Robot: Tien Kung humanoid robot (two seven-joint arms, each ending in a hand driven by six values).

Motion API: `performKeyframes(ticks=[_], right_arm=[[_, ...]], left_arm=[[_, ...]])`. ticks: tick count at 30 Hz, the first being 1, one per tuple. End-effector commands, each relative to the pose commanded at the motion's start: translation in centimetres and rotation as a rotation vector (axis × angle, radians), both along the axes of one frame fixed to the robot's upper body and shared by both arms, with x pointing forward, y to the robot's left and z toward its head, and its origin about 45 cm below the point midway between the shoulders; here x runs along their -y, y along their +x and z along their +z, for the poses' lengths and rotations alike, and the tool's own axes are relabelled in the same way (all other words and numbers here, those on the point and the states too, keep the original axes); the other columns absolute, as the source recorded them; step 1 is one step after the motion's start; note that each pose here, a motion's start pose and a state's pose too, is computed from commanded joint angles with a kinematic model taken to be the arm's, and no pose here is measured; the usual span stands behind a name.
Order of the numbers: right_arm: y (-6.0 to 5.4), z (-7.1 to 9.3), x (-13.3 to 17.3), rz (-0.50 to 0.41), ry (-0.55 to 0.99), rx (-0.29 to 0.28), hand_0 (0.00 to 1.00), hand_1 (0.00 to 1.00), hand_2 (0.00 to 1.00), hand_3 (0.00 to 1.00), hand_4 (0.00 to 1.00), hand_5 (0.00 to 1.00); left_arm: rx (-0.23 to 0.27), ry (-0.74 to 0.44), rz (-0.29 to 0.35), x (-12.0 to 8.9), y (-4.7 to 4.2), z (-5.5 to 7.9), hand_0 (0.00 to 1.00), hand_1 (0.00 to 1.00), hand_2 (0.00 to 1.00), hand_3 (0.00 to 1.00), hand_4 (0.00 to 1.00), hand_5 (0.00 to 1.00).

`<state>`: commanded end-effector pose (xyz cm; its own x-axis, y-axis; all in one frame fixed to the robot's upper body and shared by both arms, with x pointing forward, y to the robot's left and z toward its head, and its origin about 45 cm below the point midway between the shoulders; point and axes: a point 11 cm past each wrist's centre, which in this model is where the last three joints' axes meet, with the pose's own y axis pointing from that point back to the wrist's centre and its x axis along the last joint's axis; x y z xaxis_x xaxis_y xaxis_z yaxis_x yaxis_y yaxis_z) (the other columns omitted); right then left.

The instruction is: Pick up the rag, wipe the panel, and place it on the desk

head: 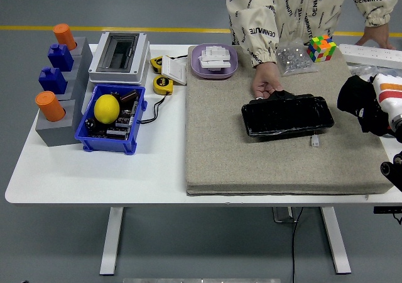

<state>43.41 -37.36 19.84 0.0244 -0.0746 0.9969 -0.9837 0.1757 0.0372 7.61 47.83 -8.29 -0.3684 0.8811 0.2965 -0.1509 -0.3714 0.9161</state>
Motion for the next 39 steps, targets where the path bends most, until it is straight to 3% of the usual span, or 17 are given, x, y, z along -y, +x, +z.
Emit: performKeyframes(ticks=[24,39], right_arm=[[0.8,-1.2,-5.7,0.069,0.093,0.004,0.304,0.431,0.455,0.488,0.910,0.136],[0.5,-2.7,-10.4,0.132,0.163,-0.016,0.304,0.431,0.455,0.488,0.910,0.138]], left_arm=[[0.001,0.002,-0.001,-0.1,0.16,0.1,0.610,0.640,0.654,0.561,0.626,0.437],[-0.003,0.006,-0.009,-0.3,0.14,0.1,0.610,0.640,0.655,0.562,0.626,0.436]])
